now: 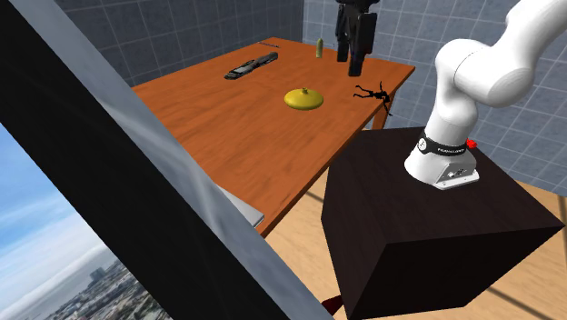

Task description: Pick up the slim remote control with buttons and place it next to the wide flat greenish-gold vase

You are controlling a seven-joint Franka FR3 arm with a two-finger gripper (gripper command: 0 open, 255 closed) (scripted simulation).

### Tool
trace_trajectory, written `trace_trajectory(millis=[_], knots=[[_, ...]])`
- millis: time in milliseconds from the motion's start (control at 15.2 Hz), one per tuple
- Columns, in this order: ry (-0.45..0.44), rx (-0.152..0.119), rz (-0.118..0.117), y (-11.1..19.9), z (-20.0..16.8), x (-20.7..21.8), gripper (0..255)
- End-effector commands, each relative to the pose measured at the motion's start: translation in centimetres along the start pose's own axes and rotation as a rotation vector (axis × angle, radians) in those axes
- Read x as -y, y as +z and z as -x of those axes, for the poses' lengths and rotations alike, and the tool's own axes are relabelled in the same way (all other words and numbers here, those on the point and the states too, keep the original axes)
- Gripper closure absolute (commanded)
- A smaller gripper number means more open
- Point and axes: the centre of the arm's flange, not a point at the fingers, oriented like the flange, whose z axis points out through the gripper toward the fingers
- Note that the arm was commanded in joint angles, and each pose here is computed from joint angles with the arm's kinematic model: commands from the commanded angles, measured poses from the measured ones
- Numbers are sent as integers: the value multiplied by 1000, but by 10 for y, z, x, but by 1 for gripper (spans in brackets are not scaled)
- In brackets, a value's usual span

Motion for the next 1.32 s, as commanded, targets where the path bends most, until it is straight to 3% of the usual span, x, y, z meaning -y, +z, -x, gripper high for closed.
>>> trace_trajectory(millis=[0, 1254], knots=[[36, -3, 4, 18, -17, 11, 0], [363, -17, 53, 181, -197, 77, 0]])
